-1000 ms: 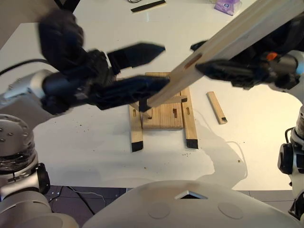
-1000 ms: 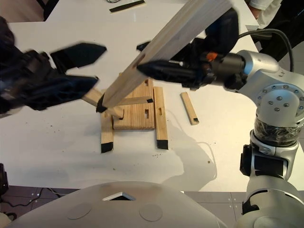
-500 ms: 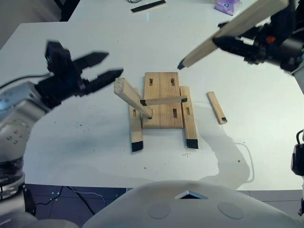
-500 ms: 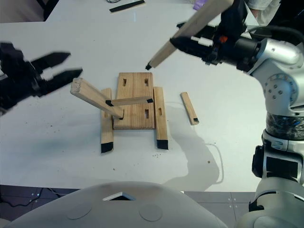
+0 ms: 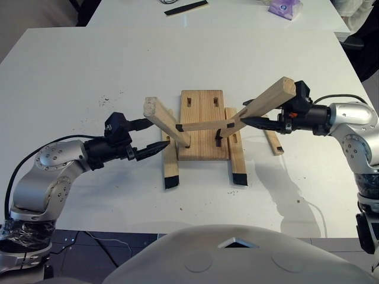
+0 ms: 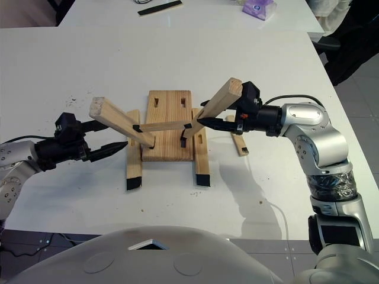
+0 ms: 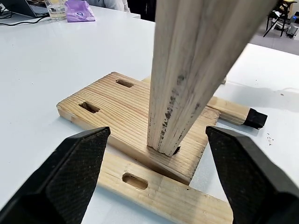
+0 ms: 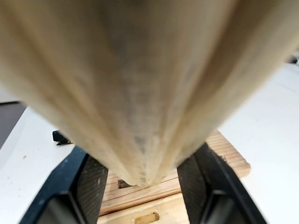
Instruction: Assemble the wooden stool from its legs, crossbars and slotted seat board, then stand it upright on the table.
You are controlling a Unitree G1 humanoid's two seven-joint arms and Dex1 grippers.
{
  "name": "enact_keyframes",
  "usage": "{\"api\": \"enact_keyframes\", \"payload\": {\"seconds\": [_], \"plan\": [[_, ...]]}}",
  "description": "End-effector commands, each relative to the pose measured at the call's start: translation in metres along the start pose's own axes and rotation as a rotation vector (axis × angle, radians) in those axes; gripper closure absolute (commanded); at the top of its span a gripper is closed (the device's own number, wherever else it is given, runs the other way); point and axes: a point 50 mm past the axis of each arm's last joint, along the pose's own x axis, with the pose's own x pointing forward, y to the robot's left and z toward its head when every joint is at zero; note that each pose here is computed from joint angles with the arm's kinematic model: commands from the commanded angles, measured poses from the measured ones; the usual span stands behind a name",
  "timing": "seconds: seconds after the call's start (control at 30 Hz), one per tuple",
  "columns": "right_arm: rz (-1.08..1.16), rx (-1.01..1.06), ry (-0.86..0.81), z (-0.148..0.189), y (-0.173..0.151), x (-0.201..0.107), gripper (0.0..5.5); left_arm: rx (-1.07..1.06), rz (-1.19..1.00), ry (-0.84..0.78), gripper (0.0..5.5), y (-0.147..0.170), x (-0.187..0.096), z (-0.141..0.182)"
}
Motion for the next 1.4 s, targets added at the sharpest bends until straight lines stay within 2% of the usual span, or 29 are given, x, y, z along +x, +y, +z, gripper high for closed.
{"api": "enact_keyframes", "payload": {"seconds": [0.03,0.33,0.7,0.87,1.1,1.4], "plan": [[0.082,-0.04,0.088,-0.013,0.018,0.003,3.5,-0.008,0.005,0.073,1.68,0.001,-0.002,-0.016],[0.111,-0.083,0.189,-0.024,0.02,-0.007,3.5,0.013,-0.007,0.12,1.68,-0.006,-0.001,-0.029],[0.182,0.056,0.214,-0.024,0.023,-0.016,3.5,0.015,-0.004,0.109,1.68,-0.009,0.004,-0.03],[0.138,0.075,0.3,-0.042,0.007,-0.016,3.5,0.036,-0.029,0.075,1.68,-0.009,0.014,-0.022],[0.206,0.038,0.297,-0.04,0.013,-0.005,3.5,0.078,-0.118,0.026,1.68,-0.02,0.032,-0.001],[0.245,-0.018,0.311,-0.039,0.018,0.0,3.5,0.079,-0.142,0.021,1.68,-0.024,0.045,0.001]]}}
